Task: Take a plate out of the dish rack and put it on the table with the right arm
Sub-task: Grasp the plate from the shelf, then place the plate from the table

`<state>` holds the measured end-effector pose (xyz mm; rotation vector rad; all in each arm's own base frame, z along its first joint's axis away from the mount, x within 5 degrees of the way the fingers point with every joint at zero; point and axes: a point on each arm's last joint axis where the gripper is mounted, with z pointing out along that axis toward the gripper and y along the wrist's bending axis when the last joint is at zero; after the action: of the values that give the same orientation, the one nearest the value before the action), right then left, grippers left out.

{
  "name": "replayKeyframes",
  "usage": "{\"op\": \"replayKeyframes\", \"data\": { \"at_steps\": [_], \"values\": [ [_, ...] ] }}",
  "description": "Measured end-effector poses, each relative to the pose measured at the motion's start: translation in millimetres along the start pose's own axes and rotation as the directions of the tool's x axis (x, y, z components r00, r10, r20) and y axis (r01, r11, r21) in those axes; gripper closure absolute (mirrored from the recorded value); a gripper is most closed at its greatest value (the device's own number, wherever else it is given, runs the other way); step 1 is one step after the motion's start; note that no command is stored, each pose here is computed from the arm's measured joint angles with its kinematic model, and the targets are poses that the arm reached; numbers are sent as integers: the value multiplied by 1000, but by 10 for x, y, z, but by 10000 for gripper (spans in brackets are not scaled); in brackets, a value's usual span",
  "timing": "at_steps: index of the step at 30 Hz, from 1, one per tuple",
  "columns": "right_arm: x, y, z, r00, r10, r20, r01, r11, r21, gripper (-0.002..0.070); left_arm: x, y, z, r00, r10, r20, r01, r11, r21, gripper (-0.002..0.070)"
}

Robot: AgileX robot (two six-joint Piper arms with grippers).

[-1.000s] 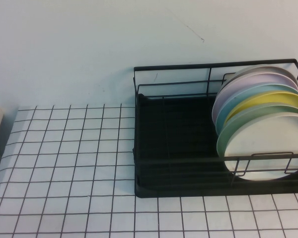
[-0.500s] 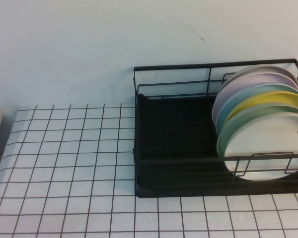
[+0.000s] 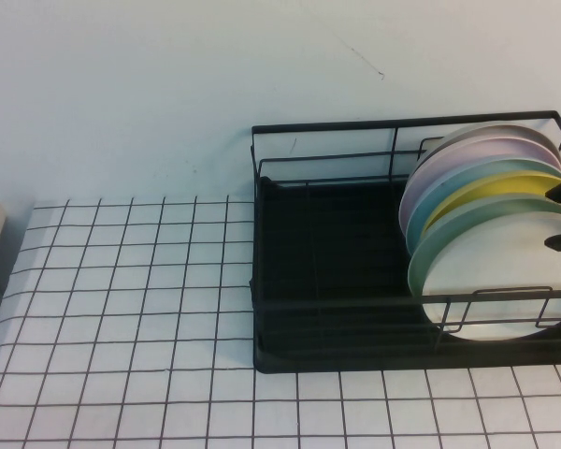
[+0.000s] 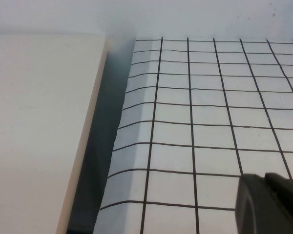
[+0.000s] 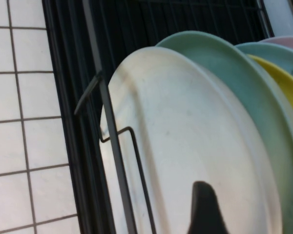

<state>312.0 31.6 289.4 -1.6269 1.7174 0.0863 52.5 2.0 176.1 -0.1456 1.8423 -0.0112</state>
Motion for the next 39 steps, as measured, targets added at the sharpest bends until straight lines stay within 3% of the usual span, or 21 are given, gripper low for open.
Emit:
{"op": "replayKeyframes", "data": {
  "at_steps": [12,15,16,18,24,30,35,39],
  "values": [
    [156,-35,223,1000,16,-17,-16,999,-29,300,0,0,0,1000,0,0,0,1000,0,678],
    [173,-51,243,1000,18,-23,-18,1000,-15,417,0,0,0,1000,0,0,0,1000,0,678],
    [173,-55,248,1000,24,-19,-24,1000,-12,496,0,0,0,1000,0,0,0,1000,0,678],
    [171,-71,248,999,28,-17,-28,1000,6,578,0,0,0,1000,0,0,0,1000,0,678],
    [75,-136,141,999,40,6,-40,998,39,581,0,0,0,1000,0,0,0,1000,0,678],
    [-459,-230,-576,993,62,98,-79,979,187,584,0,0,0,1000,0,0,0,1000,0,678],
    [-933,124,-1318,948,245,205,-286,937,201,584,0,0,0,1000,0,0,0,1000,0,678],
    [-933,571,-1386,841,513,172,-524,851,27,586,0,0,0,1000,0,0,0,1000,0,678]
  ]
}}
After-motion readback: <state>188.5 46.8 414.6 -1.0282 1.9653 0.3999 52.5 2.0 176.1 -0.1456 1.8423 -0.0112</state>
